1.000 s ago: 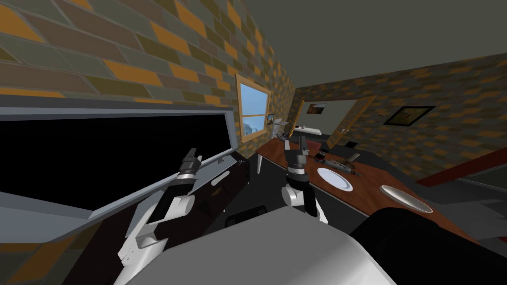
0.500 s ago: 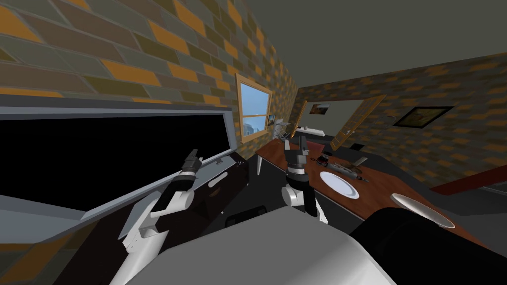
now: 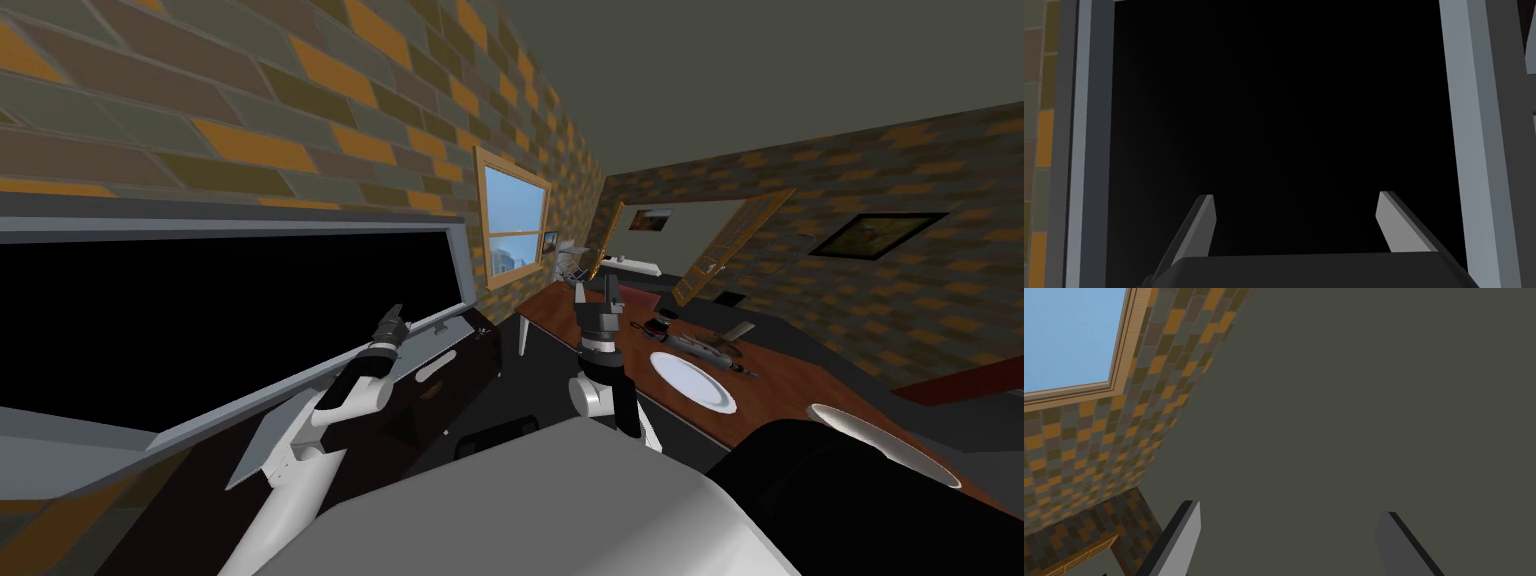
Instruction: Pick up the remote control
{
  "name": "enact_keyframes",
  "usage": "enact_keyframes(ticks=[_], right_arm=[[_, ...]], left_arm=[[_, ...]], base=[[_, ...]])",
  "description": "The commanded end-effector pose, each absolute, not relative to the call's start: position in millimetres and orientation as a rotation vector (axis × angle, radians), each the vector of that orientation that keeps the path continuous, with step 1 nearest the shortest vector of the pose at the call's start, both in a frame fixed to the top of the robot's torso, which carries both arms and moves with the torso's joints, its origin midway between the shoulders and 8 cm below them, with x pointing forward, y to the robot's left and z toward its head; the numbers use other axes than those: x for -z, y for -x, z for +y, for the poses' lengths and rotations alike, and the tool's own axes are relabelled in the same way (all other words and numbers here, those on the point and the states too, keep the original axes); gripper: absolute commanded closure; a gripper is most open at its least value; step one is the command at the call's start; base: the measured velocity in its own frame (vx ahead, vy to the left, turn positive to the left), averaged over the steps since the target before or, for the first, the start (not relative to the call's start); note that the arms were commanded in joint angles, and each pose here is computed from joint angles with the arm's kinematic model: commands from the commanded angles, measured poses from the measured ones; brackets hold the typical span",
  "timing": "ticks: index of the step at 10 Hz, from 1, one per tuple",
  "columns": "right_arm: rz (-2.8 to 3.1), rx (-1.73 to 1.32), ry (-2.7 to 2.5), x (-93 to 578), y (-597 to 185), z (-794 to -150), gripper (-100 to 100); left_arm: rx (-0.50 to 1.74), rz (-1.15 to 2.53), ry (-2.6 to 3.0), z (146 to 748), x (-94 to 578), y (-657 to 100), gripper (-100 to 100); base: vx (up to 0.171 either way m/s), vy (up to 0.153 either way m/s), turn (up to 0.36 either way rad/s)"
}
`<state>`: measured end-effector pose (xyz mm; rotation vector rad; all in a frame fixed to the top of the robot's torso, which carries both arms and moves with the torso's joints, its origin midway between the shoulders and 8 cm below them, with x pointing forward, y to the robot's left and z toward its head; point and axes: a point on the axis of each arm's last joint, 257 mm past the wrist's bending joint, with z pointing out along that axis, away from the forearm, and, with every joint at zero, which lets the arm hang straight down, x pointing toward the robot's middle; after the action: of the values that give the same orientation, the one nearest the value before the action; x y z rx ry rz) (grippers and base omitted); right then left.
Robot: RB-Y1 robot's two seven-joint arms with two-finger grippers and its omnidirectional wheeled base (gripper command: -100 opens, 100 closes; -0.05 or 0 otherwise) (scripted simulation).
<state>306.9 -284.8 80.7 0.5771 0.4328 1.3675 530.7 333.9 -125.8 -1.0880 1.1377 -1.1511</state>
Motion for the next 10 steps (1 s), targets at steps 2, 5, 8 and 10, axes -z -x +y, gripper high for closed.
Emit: enact_keyframes(ticks=[2,5,8,10], right_arm=[[0.433,-1.368,-0.577,-80.7,-306.9,-284.8,0],[0.433,-1.368,-0.577,-80.7,-306.9,-284.8,0],[0.433,-1.368,-0.577,-80.7,-306.9,-284.8,0],[0.433,-1.368,-0.577,-80.7,-306.9,-284.8,0]], left_arm=[[1.123,1.172,1.174,344.4,147.4,-539.5,-100],[1.09,1.205,1.261,354.8,169.6,-546.9,-100],[1.052,1.237,1.351,365.1,192.7,-552.1,-100],[1.021,1.257,1.431,374.7,212.6,-555.9,-100]], base=[[0.055,-0.068,0.037],[0.021,-0.048,0.019],[0.029,-0.039,0.013],[0.041,-0.055,0.018]])
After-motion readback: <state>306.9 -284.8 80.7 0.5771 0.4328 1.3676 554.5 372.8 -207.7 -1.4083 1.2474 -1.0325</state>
